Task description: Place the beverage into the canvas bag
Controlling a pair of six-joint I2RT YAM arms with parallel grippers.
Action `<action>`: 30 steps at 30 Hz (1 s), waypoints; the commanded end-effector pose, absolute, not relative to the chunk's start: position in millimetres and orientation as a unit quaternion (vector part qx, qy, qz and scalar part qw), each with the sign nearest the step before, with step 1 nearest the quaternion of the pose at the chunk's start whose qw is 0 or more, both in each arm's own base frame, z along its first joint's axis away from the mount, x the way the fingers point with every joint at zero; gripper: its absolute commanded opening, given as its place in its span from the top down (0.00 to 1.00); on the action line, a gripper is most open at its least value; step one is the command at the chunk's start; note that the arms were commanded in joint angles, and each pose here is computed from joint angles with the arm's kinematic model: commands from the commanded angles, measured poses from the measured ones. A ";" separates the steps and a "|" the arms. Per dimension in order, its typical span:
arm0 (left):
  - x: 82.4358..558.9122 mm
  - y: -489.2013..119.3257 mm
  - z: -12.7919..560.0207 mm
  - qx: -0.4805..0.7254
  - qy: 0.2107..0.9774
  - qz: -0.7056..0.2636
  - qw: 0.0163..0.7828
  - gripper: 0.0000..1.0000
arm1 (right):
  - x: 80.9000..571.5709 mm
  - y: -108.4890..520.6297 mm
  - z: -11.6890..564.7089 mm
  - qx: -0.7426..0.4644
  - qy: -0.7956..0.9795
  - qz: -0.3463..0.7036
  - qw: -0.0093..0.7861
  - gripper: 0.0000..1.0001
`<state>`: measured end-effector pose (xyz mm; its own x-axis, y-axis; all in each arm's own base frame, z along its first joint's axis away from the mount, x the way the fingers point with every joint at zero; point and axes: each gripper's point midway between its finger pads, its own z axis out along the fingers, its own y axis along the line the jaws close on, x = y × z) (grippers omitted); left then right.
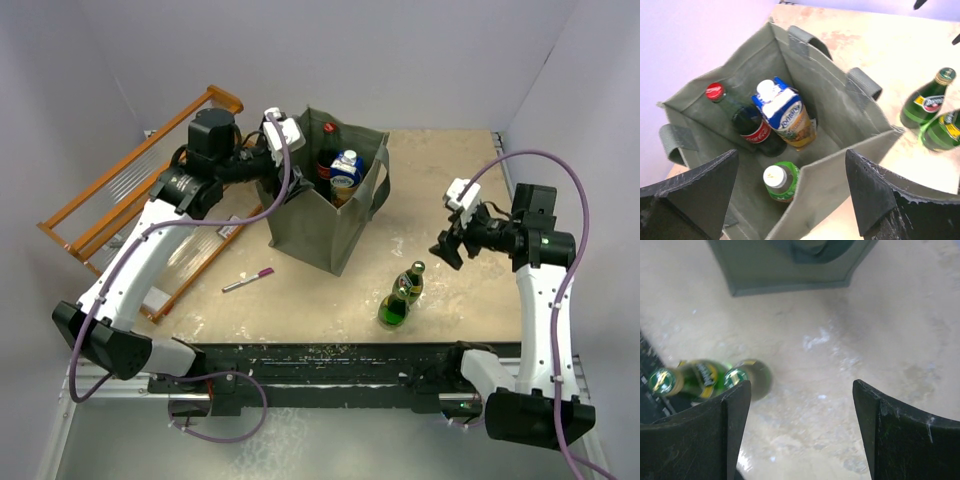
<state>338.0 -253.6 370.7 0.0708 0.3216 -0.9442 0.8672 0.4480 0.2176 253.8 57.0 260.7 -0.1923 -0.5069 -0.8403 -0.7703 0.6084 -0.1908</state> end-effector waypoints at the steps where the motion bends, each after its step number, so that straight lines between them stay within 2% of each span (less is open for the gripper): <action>1: 310.9 -258.7 366.1 0.516 0.603 -0.273 0.544 0.10 | 212.5 66.1 236.2 -0.487 0.751 0.174 0.411 0.17; 9: 308.1 -253.9 359.4 0.525 0.603 -0.258 0.542 0.07 | 205.4 83.1 206.1 -0.529 0.749 0.171 0.360 0.18; 17: 308.6 -255.9 356.8 0.532 0.597 -0.254 0.544 0.07 | 219.3 90.0 179.6 -0.534 0.749 0.171 0.353 0.23; 30: 302.7 -265.6 347.7 0.559 0.579 -0.245 0.541 0.07 | 217.1 105.2 159.7 -0.529 0.743 0.213 0.349 0.43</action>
<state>309.1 -261.6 326.8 0.1048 0.4078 -0.9070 0.9283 0.2870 0.2363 213.2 95.4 152.1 -0.2264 -0.6749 -0.7023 -0.9325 0.3586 -0.0440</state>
